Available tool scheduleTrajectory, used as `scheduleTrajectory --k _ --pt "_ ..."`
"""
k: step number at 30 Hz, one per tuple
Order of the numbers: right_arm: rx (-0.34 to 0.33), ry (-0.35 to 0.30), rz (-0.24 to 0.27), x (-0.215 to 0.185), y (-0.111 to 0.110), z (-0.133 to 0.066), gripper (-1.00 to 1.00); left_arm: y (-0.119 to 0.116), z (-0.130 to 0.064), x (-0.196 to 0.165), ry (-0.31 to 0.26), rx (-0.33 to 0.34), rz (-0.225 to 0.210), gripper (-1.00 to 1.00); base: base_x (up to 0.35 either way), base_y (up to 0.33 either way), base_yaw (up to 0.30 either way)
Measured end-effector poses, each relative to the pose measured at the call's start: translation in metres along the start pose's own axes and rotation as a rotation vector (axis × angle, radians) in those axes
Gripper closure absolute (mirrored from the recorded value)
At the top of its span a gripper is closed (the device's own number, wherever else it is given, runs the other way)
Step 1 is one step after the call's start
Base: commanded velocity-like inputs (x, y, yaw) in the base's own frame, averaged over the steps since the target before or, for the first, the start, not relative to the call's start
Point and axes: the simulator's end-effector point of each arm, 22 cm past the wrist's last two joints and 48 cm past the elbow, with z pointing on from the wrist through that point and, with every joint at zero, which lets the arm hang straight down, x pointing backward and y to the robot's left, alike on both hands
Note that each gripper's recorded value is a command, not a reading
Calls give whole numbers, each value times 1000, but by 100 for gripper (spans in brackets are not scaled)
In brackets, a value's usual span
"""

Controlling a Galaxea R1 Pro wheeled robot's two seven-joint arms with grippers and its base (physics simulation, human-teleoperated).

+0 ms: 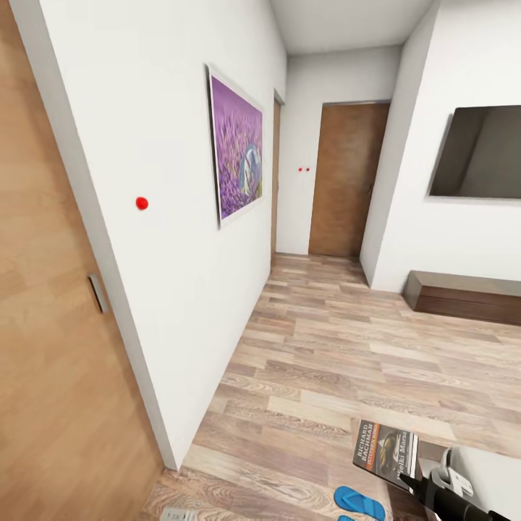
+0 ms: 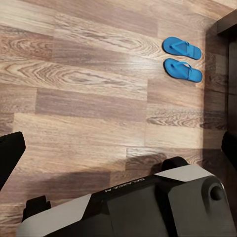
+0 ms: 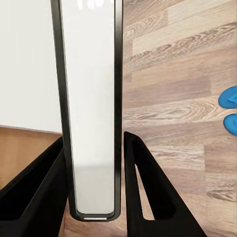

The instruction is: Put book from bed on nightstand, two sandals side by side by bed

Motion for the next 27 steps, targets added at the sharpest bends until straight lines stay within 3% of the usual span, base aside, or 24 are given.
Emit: scheduleTrajectory --k 16,27 --pt "2 3 -1 1 -1 0 100 0 0 1 1 0 0 -100 242 80 0" --pt "2 1 0 1 -1 0 100 0 0 1 1 0 0 -100 126 18 0"
